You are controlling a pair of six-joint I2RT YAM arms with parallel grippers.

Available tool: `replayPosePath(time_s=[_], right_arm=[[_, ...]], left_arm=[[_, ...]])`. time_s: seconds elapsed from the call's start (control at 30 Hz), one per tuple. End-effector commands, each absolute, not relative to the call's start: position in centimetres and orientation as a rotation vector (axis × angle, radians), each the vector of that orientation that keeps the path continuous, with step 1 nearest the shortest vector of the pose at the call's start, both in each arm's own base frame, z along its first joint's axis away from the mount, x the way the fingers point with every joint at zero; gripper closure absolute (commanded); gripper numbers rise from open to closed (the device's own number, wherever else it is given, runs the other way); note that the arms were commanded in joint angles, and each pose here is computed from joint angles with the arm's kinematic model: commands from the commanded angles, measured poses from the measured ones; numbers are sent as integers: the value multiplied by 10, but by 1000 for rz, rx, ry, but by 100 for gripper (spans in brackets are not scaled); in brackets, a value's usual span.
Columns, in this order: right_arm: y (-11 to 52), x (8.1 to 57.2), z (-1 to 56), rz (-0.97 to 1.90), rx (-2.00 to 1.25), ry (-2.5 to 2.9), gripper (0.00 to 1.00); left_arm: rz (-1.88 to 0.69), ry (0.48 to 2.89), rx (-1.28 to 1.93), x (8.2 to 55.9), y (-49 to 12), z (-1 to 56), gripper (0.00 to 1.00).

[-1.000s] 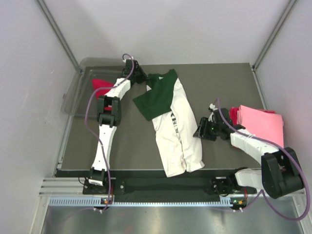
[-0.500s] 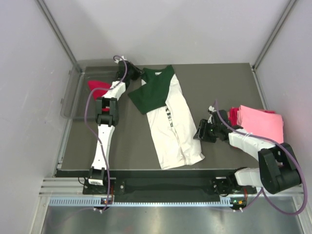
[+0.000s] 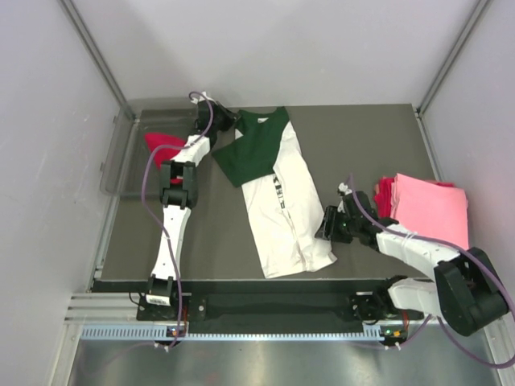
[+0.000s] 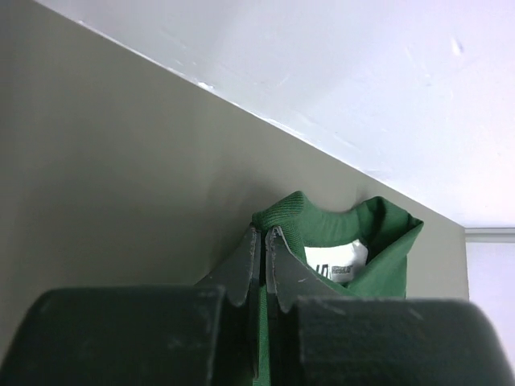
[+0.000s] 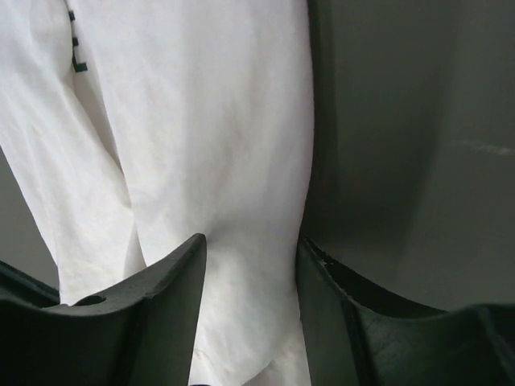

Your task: Fold and stack the t-shirts

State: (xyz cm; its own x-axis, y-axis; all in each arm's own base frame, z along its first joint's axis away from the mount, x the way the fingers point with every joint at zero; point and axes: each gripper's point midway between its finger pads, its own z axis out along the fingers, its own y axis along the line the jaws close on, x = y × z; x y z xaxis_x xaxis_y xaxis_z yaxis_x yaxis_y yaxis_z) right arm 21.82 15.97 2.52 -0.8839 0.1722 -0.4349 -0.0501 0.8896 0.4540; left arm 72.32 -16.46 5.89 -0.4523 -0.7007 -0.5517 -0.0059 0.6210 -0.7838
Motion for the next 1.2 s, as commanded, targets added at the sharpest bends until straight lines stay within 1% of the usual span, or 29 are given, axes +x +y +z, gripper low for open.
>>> replayPosePath(time_s=[0.0,0.07,0.1,0.13,0.2,0.23,0.27,0.3,0.4,0.47,0.53,0.57,0.6,0.63,0.67,0.73,0.8,0.83,0.9,0.93,0.97,1.0,1.03,1.07,1.1,1.13,1.17], right_arm=[[150,181,2,532,133,2687,52],[153,169,2,531,102,2699,53],[153,165,1,533,104,2704,56],[155,156,-2,541,103,2718,65],[156,147,-5,542,123,2728,72],[161,139,-6,552,93,2738,79],[165,136,-5,567,88,2733,82],[166,130,-8,572,86,2740,83],[184,117,-4,630,103,2739,83],[194,108,-1,651,53,2738,83],[201,106,4,664,40,2729,80],[202,105,5,668,35,2730,78],[204,107,9,675,29,2723,73],[199,112,9,625,42,2711,64],[198,113,11,617,38,2702,58],[197,119,17,593,33,2683,50],[199,124,23,587,25,2659,49],[199,126,25,582,25,2655,49],[199,129,27,568,26,2646,48],[198,132,27,560,29,2642,46],[196,133,28,547,29,2641,45],[195,139,31,538,25,2624,44],[193,145,33,527,46,2611,41],[191,150,34,518,52,2602,41],[192,157,40,520,30,2581,40],[186,167,43,509,62,2566,40],[184,173,45,497,64,2563,39]], left_arm=[[-898,1759,-525,733,-157,104,100],[-908,1761,-527,733,-159,103,100],[-914,1760,-528,733,-159,101,100],[-919,1760,-525,732,-161,101,100],[-928,1765,-515,731,-165,100,100],[-933,1766,-507,730,-169,99,100],[-936,1768,-498,729,-172,99,100],[-934,1770,-487,728,-175,100,100],[-931,1767,-465,727,-181,107,100],[-927,1766,-459,726,-184,109,100],[-928,1766,-453,726,-185,111,100],[-926,1769,-453,726,-185,111,100],[-927,1768,-447,725,-185,113,100],[-926,1767,-441,725,-185,115,100],[-923,1770,-434,724,-185,115,100],[-892,1780,-420,722,-182,120,95],[-828,1788,-417,722,-173,129,90],[-808,1799,-424,720,-168,126,83],[-778,1793,-422,718,-161,137,76],[-766,1813,-432,714,-156,130,65],[-758,1819,-437,712,-153,131,59],[-751,1808,-439,710,-150,143,53],[-736,1845,-460,704,-146,132,42],[-738,1833,-462,700,-143,148,37],[-733,1847,-460,695,-142,149,32],[-720,1887,-473,688,-140,141,29],[-719,1877,-461,682,-139,160,26]])
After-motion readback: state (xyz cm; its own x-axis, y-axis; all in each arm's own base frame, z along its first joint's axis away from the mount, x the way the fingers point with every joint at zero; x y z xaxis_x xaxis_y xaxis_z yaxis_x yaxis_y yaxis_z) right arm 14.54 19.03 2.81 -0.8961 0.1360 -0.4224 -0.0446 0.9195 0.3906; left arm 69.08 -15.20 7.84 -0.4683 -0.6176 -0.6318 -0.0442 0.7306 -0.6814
